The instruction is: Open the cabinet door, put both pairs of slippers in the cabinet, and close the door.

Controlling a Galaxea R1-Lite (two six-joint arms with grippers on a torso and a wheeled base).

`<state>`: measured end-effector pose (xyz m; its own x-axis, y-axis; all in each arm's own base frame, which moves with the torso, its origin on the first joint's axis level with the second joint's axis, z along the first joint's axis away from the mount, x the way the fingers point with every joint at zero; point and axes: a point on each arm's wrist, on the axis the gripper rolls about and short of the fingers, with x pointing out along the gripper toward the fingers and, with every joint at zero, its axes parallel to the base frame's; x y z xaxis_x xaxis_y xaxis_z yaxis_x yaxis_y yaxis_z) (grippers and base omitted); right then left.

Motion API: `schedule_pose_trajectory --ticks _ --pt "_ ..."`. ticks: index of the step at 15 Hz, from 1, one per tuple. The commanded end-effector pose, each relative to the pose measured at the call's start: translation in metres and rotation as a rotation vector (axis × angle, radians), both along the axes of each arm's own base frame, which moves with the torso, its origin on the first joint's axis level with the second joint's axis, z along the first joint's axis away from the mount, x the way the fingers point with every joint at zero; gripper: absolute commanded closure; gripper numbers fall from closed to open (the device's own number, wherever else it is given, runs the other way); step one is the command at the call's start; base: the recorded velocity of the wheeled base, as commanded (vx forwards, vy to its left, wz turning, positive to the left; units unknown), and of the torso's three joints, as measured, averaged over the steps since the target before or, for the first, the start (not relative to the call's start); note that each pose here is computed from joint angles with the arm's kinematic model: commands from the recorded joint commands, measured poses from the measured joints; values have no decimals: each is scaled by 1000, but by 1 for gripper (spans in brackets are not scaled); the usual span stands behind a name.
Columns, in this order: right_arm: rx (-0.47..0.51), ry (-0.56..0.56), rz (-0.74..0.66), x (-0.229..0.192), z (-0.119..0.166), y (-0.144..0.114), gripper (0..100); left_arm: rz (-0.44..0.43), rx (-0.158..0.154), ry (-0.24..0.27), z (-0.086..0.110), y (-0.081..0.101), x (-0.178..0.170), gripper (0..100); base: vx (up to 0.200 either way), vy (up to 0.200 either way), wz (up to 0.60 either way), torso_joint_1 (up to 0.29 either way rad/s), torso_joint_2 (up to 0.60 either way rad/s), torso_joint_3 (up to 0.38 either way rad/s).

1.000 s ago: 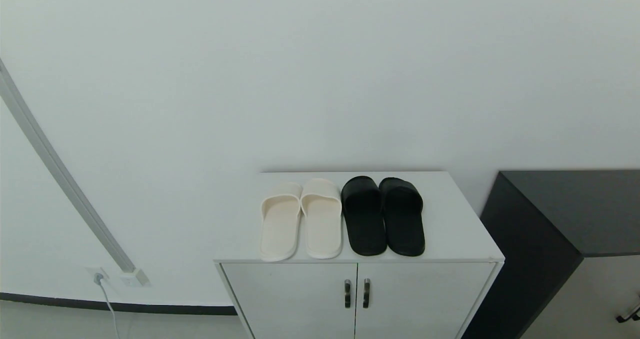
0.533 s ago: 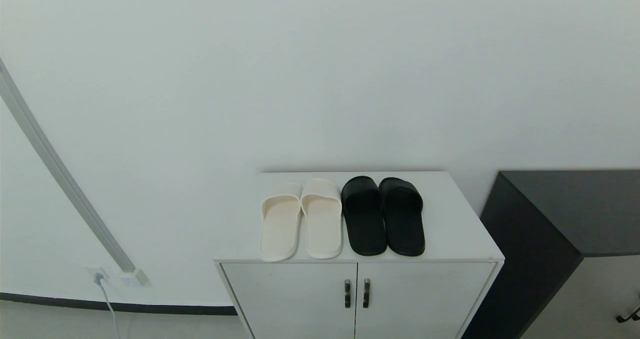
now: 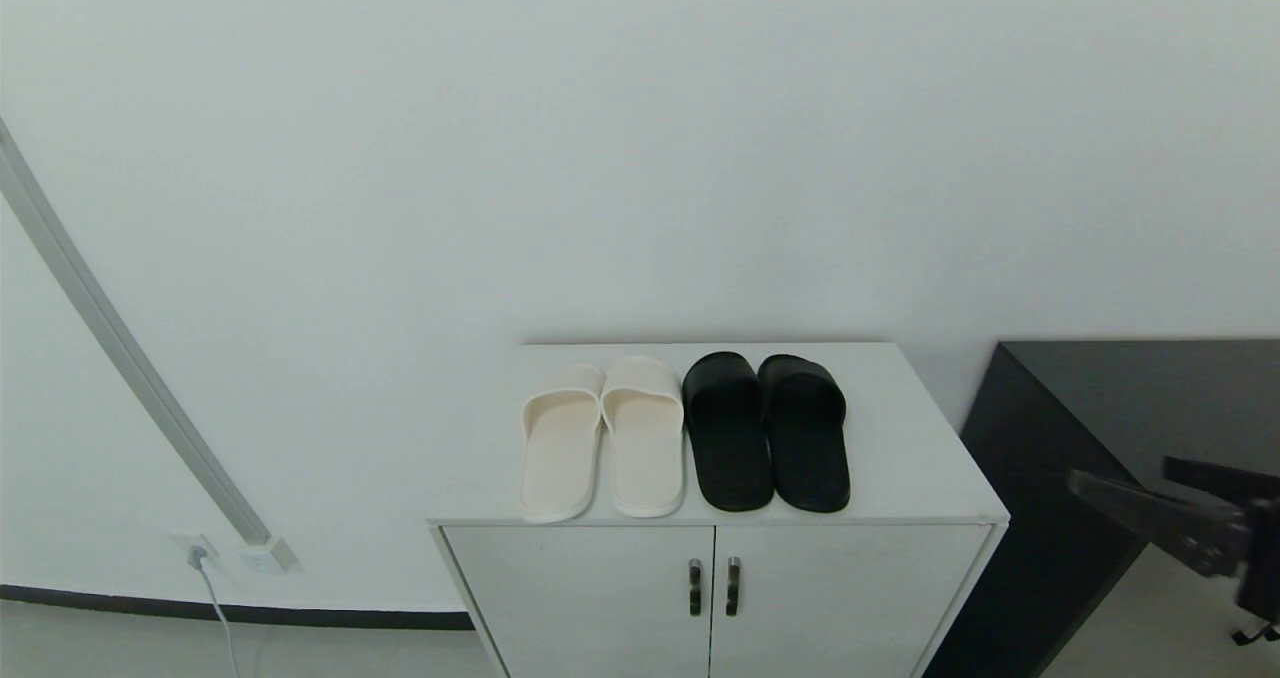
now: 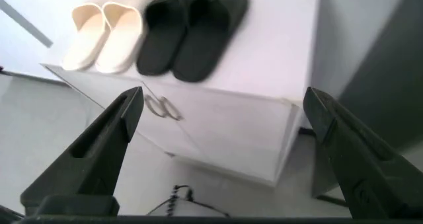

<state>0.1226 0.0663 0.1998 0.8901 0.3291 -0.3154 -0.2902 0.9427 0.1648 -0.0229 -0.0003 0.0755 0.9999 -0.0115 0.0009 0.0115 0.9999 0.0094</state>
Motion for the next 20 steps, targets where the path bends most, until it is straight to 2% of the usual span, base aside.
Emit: schedule_pose_trajectory --ticks 1,5,9,14,20 --pt "-8 66 40 50 4 68 0 1 0 1 0 0 0 100 0 0 0 0 0 0" --pt "14 15 -46 98 -12 116 0 2 0 1 0 0 0 100 0 0 0 0 0 0" --pt "-16 8 -112 142 -42 154 0 1 0 1 0 0 0 100 0 0 0 0 0 0" --pt "-47 2 -163 185 -73 186 0 1 0 1 0 0 0 100 0 0 0 0 0 0" --pt "-86 -49 -222 233 -108 202 0 -1 -2 1 0 0 0 100 0 0 0 0 0 0"
